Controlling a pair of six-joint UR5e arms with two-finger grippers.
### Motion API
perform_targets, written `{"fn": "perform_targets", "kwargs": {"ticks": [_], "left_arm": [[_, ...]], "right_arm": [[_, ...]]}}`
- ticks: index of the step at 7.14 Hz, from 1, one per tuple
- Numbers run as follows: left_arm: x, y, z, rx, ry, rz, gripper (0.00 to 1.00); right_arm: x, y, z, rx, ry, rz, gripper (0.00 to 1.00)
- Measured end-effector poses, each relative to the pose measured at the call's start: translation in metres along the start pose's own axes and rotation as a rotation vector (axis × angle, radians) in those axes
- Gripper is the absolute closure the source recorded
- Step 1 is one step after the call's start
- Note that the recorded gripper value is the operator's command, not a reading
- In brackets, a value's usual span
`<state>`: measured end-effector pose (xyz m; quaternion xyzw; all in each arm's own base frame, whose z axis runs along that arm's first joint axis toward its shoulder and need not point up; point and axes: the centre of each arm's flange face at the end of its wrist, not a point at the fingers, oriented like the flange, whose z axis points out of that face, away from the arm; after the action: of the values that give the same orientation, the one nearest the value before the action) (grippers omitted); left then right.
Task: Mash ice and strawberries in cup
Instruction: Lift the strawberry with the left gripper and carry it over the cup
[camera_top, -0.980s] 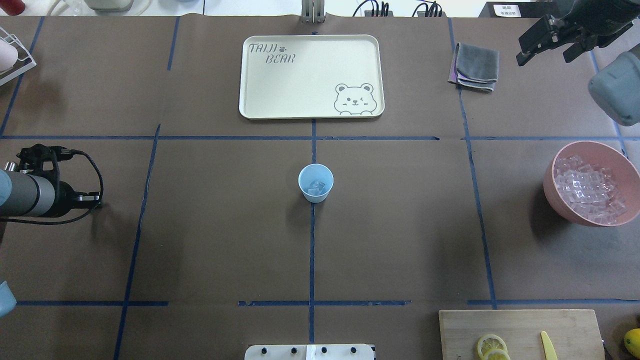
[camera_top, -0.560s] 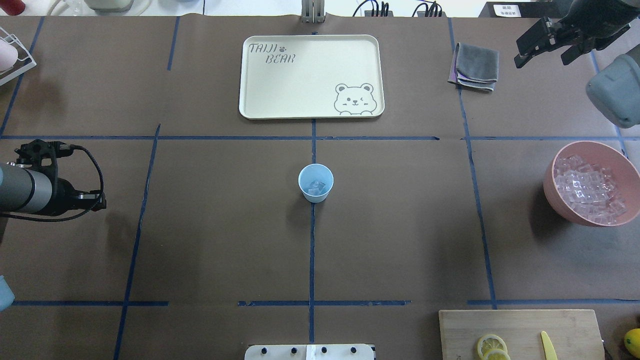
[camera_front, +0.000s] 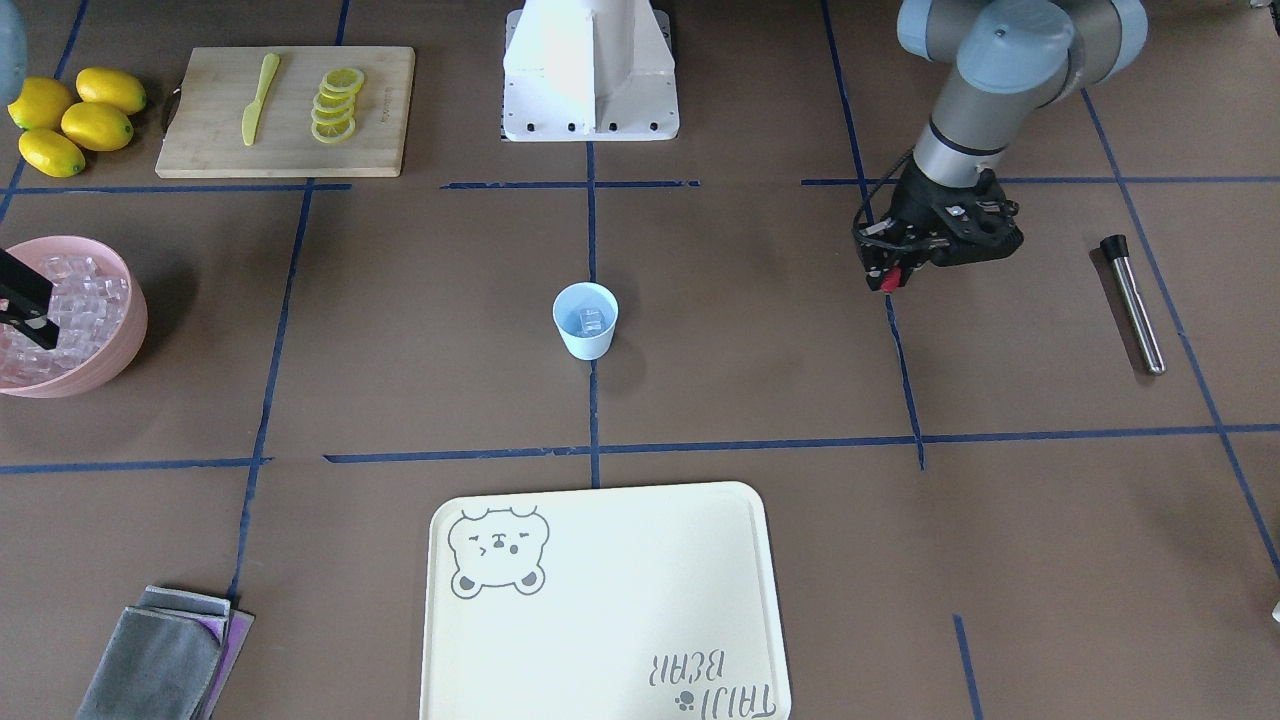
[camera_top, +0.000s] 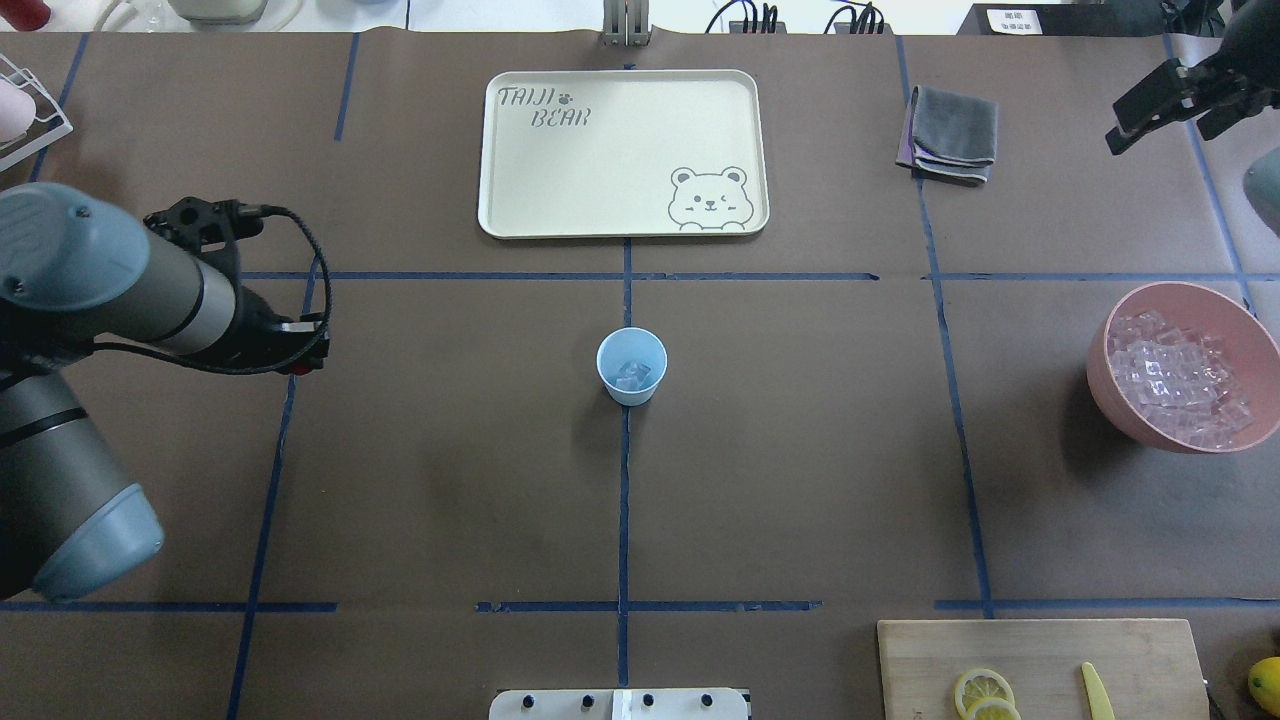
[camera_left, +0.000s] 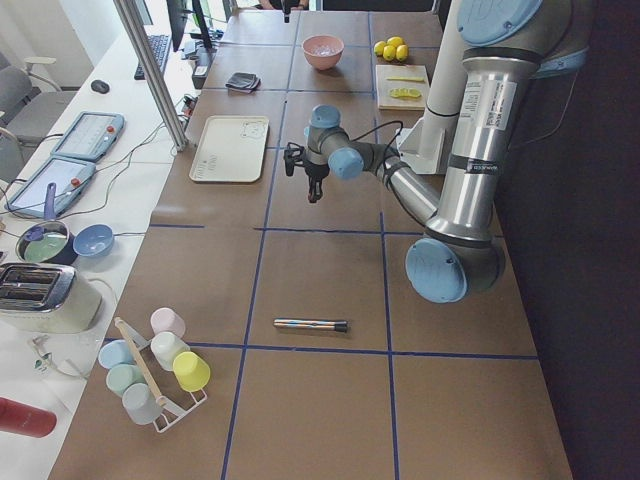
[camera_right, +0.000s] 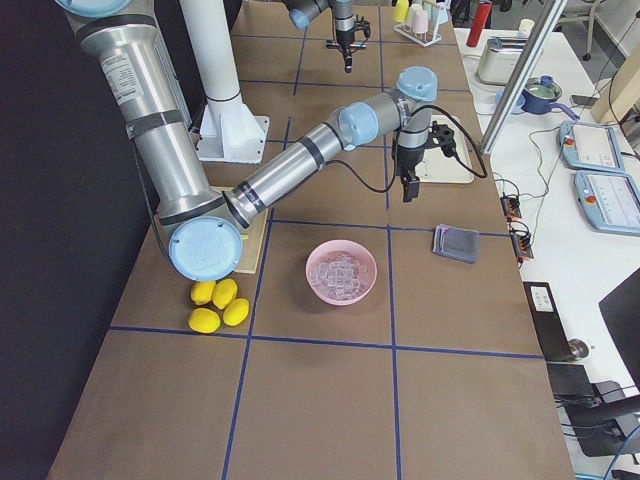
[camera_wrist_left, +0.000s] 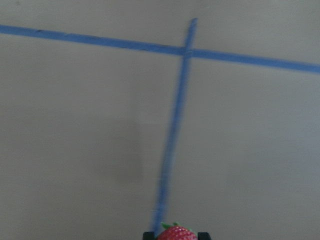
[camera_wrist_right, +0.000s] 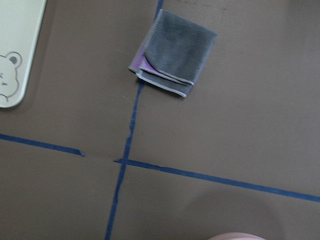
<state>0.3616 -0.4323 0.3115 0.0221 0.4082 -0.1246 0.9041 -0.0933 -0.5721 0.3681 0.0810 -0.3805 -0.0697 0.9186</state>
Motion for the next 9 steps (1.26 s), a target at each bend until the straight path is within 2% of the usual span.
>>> {"fn": "perform_targets", "kwargs": {"ticks": [2, 4, 6, 9], "left_arm": [[0.122, 0.036, -0.032, -0.068, 0.066, -0.131, 1.0], [0.233, 0.08, -0.029, -0.131, 0.103, -0.202, 1.0], [0.284, 0.102, -0.003, -0.125, 0.112, -0.204, 1.0], [0.289, 0.067, 0.024, -0.031, 0.12, -0.199, 1.0]], "right_arm": [[0.083, 0.03, -0.007, -0.012, -0.018, -0.032, 0.0], [0.143, 0.067, -0.008, -0.023, -0.013, -0.044, 0.0], [0.163, 0.084, -0.006, -0.031, -0.01, -0.036, 0.0], [0.167, 0.088, -0.005, -0.033, -0.009, -0.027, 0.0]]}}
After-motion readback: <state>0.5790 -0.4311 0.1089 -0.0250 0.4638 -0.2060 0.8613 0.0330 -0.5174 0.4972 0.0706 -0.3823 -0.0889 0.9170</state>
